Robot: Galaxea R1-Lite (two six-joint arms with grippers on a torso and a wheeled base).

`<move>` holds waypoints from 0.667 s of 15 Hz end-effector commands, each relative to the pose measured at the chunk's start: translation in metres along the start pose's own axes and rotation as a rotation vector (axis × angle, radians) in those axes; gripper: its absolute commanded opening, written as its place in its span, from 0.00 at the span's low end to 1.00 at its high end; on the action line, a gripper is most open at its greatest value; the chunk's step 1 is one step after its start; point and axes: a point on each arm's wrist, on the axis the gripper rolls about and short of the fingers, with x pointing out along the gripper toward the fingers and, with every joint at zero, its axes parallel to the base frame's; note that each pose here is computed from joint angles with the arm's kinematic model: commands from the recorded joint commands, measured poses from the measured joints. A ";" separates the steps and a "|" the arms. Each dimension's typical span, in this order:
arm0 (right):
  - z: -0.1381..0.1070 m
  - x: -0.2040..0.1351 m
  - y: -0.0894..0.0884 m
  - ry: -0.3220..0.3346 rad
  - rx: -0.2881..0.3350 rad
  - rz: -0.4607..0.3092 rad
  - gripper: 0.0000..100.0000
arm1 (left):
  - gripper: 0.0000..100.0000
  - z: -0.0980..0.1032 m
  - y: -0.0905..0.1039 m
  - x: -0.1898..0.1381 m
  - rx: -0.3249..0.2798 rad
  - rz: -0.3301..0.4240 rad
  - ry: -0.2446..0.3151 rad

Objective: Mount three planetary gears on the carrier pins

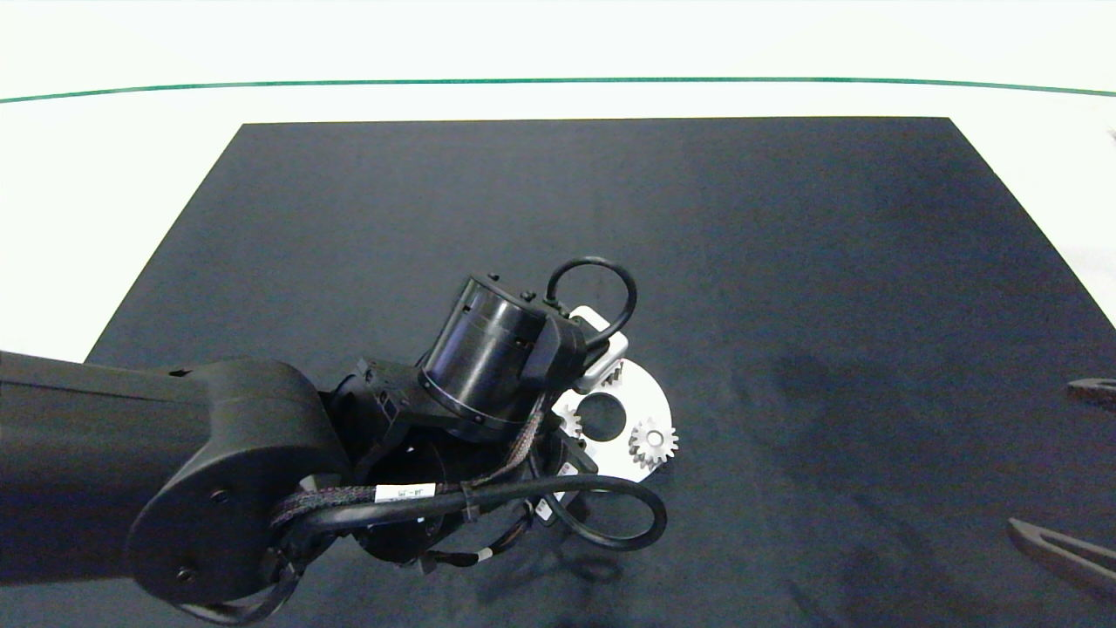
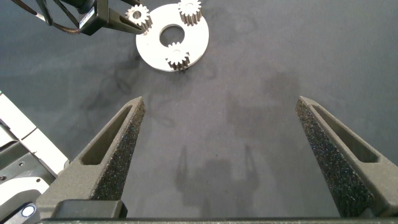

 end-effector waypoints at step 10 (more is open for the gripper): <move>0.000 -0.001 0.000 0.000 -0.001 -0.001 1.00 | 0.25 0.000 0.004 -0.004 -0.008 0.010 -0.004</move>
